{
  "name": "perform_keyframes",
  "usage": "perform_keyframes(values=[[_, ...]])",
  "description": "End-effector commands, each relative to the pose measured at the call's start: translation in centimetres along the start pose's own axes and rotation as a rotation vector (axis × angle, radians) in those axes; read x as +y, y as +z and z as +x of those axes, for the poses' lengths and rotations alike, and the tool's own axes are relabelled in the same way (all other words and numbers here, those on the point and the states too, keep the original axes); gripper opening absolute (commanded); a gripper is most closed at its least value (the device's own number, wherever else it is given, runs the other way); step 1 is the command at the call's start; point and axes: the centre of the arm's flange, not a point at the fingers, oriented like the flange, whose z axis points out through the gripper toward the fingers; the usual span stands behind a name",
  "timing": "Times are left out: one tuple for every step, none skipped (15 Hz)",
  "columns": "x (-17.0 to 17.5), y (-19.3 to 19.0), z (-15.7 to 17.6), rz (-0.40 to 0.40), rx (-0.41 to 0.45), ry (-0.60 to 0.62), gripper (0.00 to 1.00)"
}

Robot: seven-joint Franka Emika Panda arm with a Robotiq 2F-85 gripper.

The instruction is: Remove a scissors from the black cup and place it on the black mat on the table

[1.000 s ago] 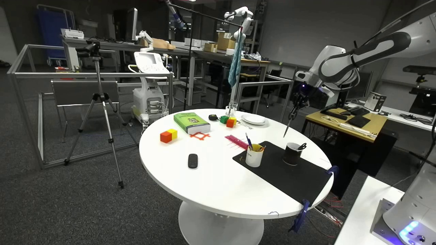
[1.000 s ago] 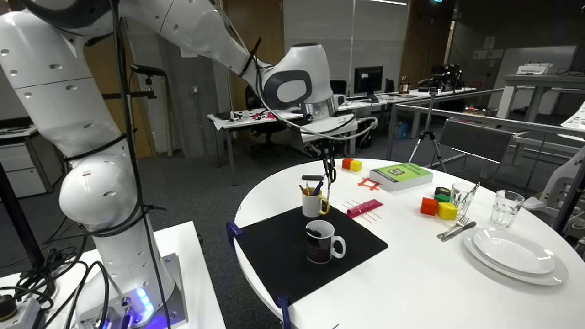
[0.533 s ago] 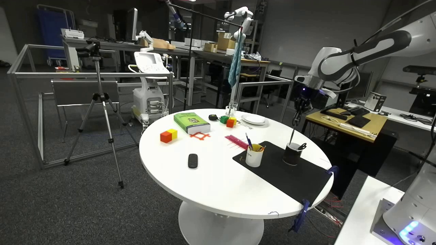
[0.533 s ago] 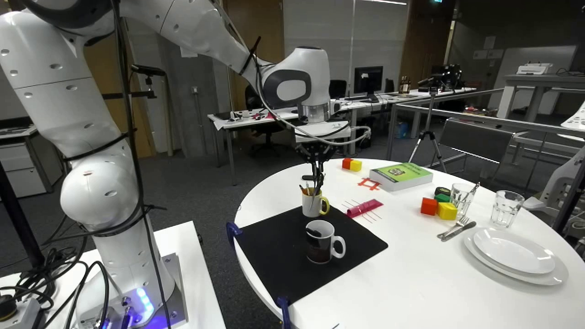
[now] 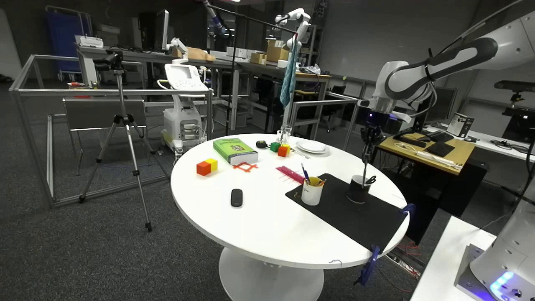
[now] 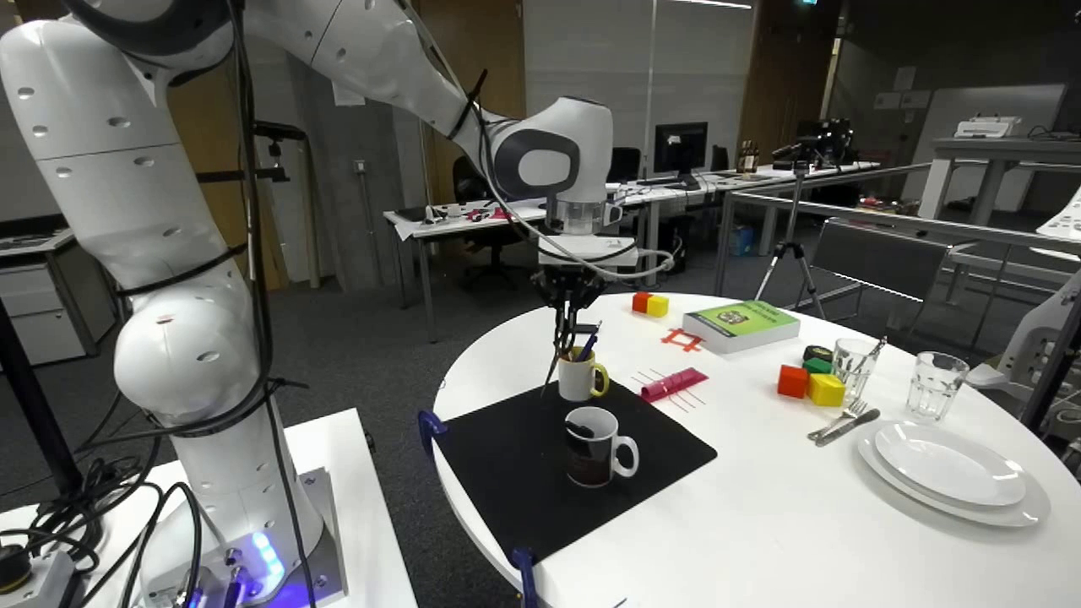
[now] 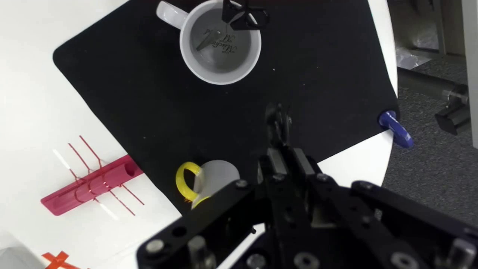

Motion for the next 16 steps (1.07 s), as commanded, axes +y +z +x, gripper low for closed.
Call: perform_keyframes(values=[[1.6, 0.6, 1.6, 0.06, -0.001, 0.007, 0.02], [2.0, 1.0, 2.0, 0.071, -0.005, 0.01, 0.02], [2.5, 1.5, 2.3, 0.074, -0.005, 0.017, 0.02], [3.0, 1.9, 2.7, 0.08, -0.003, 0.027, 0.02], [3.5, 2.4, 3.1, 0.085, -0.005, 0.038, 0.02], [4.0, 2.8, 3.4, 0.095, -0.007, 0.048, 0.02], [4.5, 3.3, 3.7, 0.102, -0.011, 0.057, 0.02], [4.8, 3.7, 4.0, 0.109, -0.016, 0.064, 0.02], [5.1, 4.1, 4.3, 0.116, -0.025, 0.069, 0.02], [5.3, 4.5, 4.6, 0.126, -0.033, 0.072, 0.02], [5.5, 4.9, 4.9, 0.139, -0.045, 0.073, 0.02], [5.7, 5.4, 5.1, 0.154, -0.056, 0.073, 0.02], [5.8, 5.6, 5.3, 0.168, -0.067, 0.071, 0.02], [5.9, 6.0, 5.5, 0.188, -0.082, 0.067, 0.02], [6.0, 6.3, 5.6, 0.21, -0.096, 0.061, 0.02], [6.1, 6.7, 5.7, 0.229, -0.111, 0.053, 0.02]])
